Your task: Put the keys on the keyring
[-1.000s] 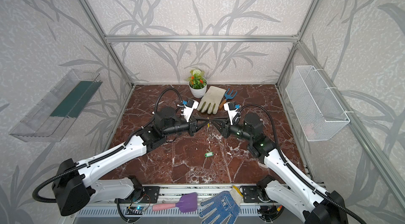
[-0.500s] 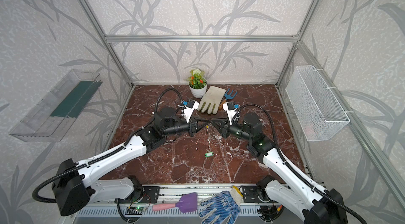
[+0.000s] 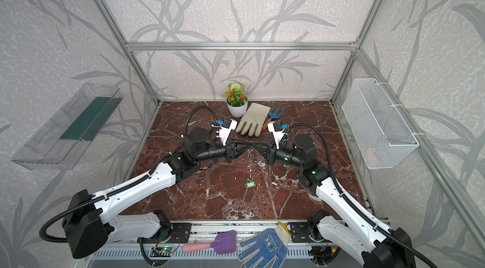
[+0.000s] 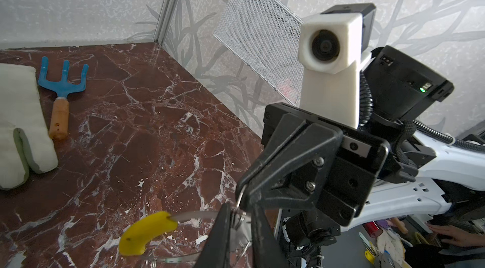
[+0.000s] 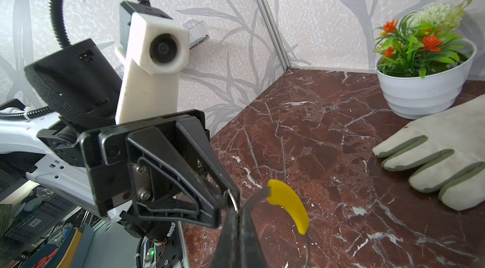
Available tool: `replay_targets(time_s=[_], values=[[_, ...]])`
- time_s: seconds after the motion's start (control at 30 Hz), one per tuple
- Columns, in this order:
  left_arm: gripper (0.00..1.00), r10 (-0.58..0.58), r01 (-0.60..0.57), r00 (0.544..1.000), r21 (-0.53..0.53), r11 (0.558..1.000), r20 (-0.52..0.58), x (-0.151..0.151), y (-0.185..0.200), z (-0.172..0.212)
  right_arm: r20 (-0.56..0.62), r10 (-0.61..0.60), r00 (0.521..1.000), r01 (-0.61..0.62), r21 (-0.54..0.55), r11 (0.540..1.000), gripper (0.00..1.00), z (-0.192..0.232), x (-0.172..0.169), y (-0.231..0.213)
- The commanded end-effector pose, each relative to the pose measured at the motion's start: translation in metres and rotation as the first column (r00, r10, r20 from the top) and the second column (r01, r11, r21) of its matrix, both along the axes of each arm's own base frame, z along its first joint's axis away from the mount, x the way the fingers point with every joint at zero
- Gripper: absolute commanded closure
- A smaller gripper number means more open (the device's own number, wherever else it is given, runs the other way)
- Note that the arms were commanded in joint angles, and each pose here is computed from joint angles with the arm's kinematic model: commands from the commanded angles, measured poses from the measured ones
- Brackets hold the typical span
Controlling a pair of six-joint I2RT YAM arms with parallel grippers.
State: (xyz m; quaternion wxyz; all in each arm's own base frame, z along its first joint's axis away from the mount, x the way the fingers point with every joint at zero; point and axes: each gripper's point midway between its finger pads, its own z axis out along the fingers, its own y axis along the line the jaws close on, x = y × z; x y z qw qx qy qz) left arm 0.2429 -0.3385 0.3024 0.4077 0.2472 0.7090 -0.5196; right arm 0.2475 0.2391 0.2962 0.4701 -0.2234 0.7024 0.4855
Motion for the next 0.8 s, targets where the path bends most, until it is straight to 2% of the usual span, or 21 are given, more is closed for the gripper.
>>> replay_targets(time_s=[0.0, 0.23, 0.5, 0.77], values=[[0.81, -0.026, 0.03, 0.999, -0.109, 0.994, 0.033, -0.006, 0.003, 0.03, 0.073, 0.011, 0.997, -0.013, 0.033, 0.999, 1.0, 0.013, 0.0, -0.009], [0.8, -0.055, 0.052, 0.998, -0.195, 0.979, -0.009, 0.001, 0.004, 0.038, 0.132, 0.036, 0.991, -0.042, 0.04, 0.998, 1.0, 0.018, -0.007, -0.012], [0.8, -0.094, 0.084, 0.995, -0.194, 0.977, -0.039, 0.005, -0.004, 0.031, 0.143, 0.098, 0.985, -0.105, 0.048, 0.993, 1.0, 0.02, -0.011, -0.007], [0.81, -0.155, 0.144, 0.987, -0.204, 0.968, -0.039, -0.001, -0.009, 0.031, 0.144, 0.085, 0.986, -0.093, 0.049, 0.994, 1.0, 0.02, -0.007, -0.008]])
